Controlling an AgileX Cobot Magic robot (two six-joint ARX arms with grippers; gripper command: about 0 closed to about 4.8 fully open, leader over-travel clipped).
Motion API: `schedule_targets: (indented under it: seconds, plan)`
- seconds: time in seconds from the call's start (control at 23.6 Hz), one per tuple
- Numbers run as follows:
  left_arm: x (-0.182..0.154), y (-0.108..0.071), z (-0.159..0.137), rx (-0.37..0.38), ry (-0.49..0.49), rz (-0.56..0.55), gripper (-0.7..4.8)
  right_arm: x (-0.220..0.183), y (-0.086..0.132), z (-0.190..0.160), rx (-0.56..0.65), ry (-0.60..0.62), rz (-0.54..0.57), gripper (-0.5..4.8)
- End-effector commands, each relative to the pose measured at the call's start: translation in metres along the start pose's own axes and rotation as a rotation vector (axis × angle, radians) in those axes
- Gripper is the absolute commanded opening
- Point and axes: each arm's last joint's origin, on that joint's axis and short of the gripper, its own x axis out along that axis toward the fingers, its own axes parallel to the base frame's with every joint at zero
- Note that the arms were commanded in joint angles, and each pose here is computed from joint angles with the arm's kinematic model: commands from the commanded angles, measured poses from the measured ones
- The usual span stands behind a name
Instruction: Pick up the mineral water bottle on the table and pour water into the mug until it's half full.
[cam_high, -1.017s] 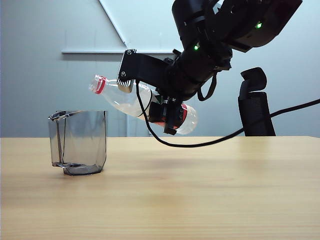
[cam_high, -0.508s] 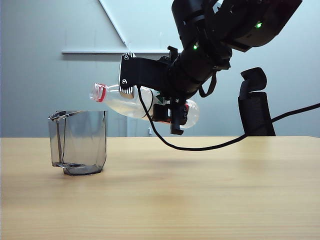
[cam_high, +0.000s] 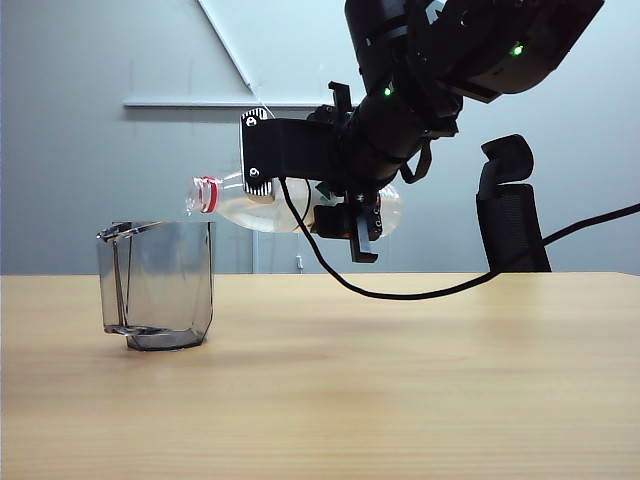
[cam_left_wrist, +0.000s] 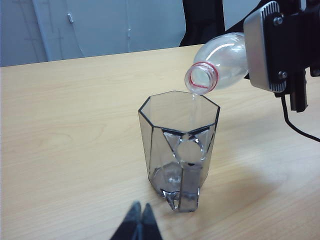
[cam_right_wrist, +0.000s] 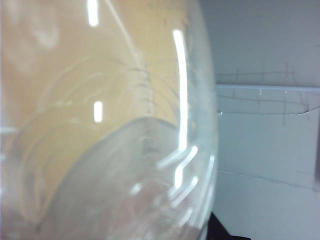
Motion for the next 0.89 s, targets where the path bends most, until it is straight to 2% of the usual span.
schedule_targets:
  seconds: [0.04,0.89]
  plan:
    - [-0.0001,-0.0002,0.002,-0.003,-0.014,-0.004,-0.02,-0.0032,-0.0159,0.002,0.005,0.002,-0.098,2.91]
    - [-0.0001,-0.0002,0.002,-0.003,-0.014,-0.004,-0.02,-0.0032,-0.02,0.0017,-0.07,0.037,-0.126,2.92]
